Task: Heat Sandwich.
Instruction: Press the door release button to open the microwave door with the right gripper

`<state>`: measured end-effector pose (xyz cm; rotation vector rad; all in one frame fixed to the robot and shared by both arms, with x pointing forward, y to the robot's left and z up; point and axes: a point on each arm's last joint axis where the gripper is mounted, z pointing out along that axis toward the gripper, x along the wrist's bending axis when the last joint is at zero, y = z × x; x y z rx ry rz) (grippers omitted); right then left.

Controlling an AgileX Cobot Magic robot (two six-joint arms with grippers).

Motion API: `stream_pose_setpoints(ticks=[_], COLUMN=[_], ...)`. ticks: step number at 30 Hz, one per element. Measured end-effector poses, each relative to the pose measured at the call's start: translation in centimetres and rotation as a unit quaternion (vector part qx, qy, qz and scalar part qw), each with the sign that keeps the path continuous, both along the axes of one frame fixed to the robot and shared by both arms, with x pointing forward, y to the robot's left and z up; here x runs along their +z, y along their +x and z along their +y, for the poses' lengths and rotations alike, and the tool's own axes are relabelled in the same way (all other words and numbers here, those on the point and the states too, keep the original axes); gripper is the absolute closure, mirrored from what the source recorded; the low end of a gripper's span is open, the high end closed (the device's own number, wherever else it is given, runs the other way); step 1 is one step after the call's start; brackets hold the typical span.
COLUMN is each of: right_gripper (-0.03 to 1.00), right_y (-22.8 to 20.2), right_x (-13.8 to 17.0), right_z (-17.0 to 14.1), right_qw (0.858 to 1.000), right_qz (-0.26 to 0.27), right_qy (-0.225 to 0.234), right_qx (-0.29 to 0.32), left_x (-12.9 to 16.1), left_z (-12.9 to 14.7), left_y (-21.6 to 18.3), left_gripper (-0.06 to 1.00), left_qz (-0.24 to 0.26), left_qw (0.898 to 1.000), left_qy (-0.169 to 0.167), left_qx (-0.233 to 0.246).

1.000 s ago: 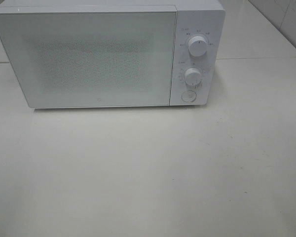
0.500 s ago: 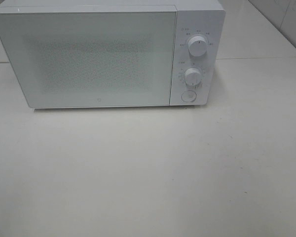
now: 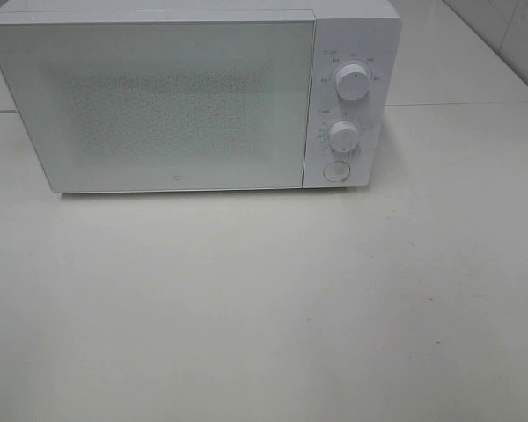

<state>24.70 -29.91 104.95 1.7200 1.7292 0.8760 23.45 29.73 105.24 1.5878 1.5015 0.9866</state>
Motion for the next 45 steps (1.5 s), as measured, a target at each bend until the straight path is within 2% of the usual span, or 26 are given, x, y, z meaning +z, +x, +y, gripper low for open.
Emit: stream_pose_setpoints(ticks=[10, 29, 34, 45], right_gripper=[0.20, 0.20, 0.20, 0.20], right_y=[-1.8, -1.8, -1.9, 2.3], right_x=[-0.1, -0.2, 0.9, 2.4], right_z=[-0.2, -0.2, -0.2, 0.2], right_qw=[0.997, 0.997, 0.994, 0.995], right_qz=[-0.074, -0.075, -0.109, -0.101], right_qy=[0.007, 0.007, 0.008, 0.005], right_qx=[-0.018, -0.018, -0.017, -0.014], left_x=[0.0, 0.0, 0.0, 0.0], left_z=[0.0, 0.0, 0.0, 0.0], left_y=[0.0, 0.0, 0.0, 0.0], left_gripper=[-0.03, -0.03, -0.03, -0.03], left_qz=[0.000, 0.000, 0.000, 0.000], left_qw=[1.000, 1.000, 1.000, 1.000], left_qy=[0.000, 0.000, 0.000, 0.000], left_qx=[0.000, 0.000, 0.000, 0.000])
